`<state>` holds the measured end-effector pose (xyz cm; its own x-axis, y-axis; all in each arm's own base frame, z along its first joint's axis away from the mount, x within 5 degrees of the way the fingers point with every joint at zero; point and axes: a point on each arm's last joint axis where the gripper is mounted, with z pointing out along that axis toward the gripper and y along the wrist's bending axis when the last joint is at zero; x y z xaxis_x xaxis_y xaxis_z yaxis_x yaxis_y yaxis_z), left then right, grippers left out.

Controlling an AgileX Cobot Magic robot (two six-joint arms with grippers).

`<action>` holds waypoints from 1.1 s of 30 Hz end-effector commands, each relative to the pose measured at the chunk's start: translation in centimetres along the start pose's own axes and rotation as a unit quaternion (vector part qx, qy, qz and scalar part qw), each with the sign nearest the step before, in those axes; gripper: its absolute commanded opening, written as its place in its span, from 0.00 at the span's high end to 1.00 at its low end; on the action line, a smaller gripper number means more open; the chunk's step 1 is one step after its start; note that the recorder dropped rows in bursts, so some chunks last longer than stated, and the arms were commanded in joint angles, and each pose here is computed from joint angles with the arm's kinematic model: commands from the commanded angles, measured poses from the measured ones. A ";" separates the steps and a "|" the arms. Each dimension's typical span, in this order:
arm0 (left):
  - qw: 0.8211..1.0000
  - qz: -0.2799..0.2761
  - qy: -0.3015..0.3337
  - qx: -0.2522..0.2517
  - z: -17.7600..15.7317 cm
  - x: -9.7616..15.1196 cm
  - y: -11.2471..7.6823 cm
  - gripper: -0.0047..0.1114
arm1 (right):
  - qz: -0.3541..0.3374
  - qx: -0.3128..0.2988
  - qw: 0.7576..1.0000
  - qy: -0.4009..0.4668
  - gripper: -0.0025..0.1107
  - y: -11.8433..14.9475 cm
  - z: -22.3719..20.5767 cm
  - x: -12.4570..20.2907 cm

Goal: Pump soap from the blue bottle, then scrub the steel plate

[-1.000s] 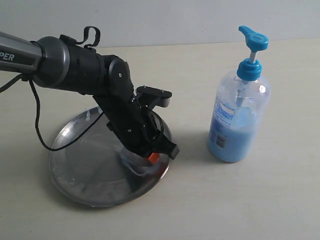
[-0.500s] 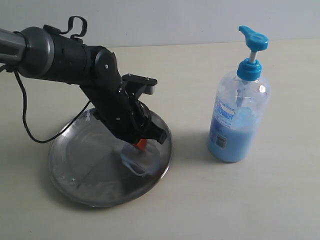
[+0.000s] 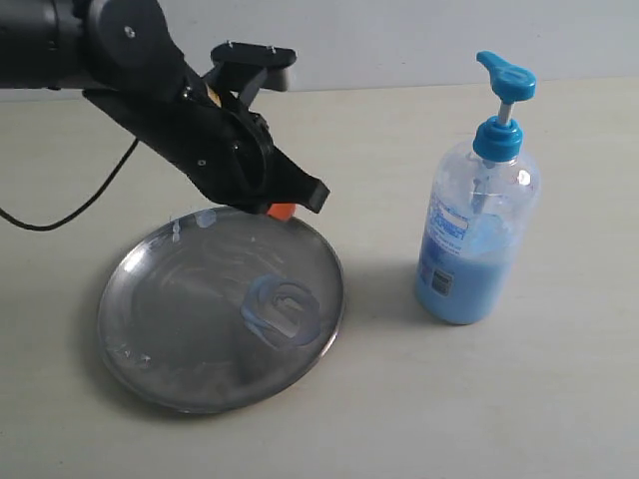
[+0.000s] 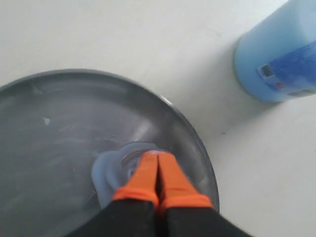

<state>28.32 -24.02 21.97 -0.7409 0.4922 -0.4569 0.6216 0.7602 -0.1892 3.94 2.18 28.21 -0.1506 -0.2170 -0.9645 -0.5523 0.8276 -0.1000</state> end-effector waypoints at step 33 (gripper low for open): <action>0.954 0.044 -0.295 0.005 -20.4 15.0 -2.4 0.96 | 0.007 -0.015 0.997 0.075 0.98 0.4 3.4 0.1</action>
<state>11.45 -10.69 33.25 -0.4488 0.2619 -0.8544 0.6833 0.7168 -0.1392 6.38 4.10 27.19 -0.2953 -0.2967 -0.9082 -0.5727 0.8159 -0.0803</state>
